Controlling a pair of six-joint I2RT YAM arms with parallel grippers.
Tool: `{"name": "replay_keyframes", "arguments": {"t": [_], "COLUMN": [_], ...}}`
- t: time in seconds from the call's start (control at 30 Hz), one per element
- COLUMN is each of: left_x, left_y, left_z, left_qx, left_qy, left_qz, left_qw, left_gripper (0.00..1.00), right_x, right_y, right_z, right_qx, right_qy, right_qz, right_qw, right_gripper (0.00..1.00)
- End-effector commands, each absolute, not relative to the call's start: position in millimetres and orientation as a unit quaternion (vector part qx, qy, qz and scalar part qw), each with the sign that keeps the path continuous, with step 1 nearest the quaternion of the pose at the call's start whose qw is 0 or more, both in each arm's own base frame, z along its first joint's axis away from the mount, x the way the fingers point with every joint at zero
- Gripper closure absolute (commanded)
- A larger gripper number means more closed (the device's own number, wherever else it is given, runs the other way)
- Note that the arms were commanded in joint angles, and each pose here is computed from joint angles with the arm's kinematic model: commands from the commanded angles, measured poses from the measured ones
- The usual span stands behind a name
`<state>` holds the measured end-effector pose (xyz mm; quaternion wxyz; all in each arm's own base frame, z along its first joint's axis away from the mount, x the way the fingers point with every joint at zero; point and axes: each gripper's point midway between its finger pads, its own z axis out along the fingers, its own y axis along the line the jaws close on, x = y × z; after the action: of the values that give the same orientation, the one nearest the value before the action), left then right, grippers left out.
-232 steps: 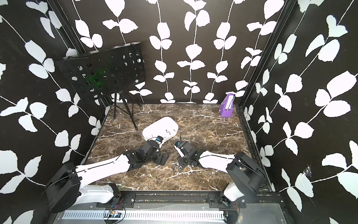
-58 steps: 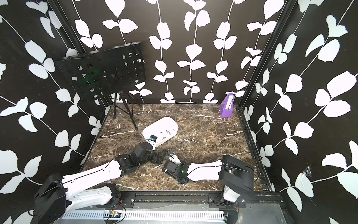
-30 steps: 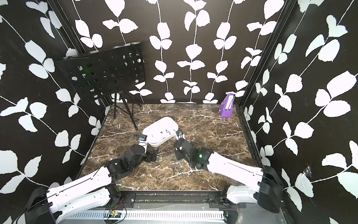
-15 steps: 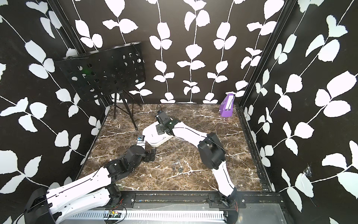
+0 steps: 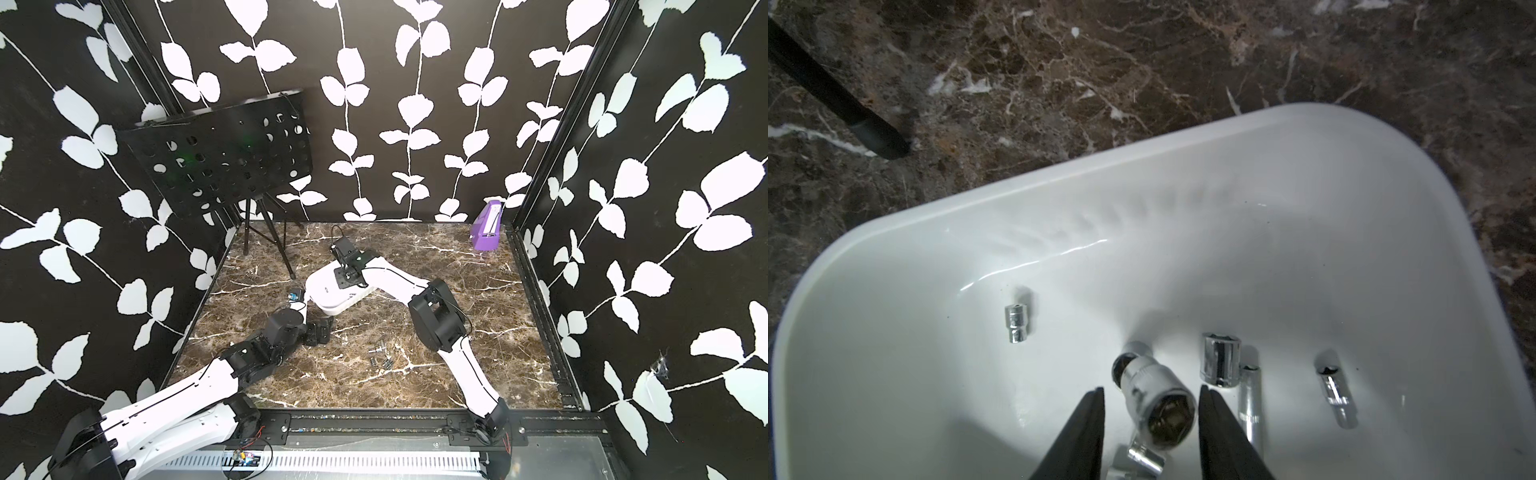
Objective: Put the socket on the desktop into the storage box
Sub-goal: Pick up the socket head from the center of the board.
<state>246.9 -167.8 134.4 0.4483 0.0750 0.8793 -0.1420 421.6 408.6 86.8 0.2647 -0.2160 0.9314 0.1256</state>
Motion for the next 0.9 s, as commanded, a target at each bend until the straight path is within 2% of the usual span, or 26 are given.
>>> {"name": "replay_keyframes", "arguments": {"t": [0.0,0.17,0.33,0.47,0.63,0.73,0.87], "left_x": [245.0,238.7,232.1,223.4,214.5,209.2,210.3], "left_y": [-173.6,-189.6,-207.7,-231.5,-255.5,-264.4,-268.3], "left_z": [139.9,146.9,147.2,145.7,135.9,129.8,114.7], "left_qx": [0.082,0.116,0.147,0.193,0.231,0.247,0.249], "left_qy": [0.874,0.865,0.859,0.857,0.86,0.863,0.878], "left_qz": [-0.164,-0.202,-0.232,-0.241,-0.266,-0.273,-0.255], "left_qw": [0.451,0.445,0.432,0.412,0.369,0.346,0.32], "left_gripper": [0.01,0.05,0.07,0.09,0.18,0.2,0.19], "right_x": [418.6,393.4,343.4,287.3,221.3,190.5,168.2], "right_y": [406.3,372.9,314.7,259.9,212.0,197.9,197.4], "right_z": [144.1,184.6,204.1,182.6,150.1,134.2,110.9], "right_qx": [-0.216,-0.207,-0.189,-0.178,-0.17,-0.165,-0.157], "right_qy": [0.915,0.903,0.896,0.906,0.918,0.918,0.92], "right_qz": [0.148,0.152,0.155,0.134,0.115,0.123,0.145], "right_qw": [0.308,0.344,0.37,0.359,0.339,0.34,0.329], "right_gripper": [0.54,0.53,0.56,0.6,0.63,0.64,0.65]}}
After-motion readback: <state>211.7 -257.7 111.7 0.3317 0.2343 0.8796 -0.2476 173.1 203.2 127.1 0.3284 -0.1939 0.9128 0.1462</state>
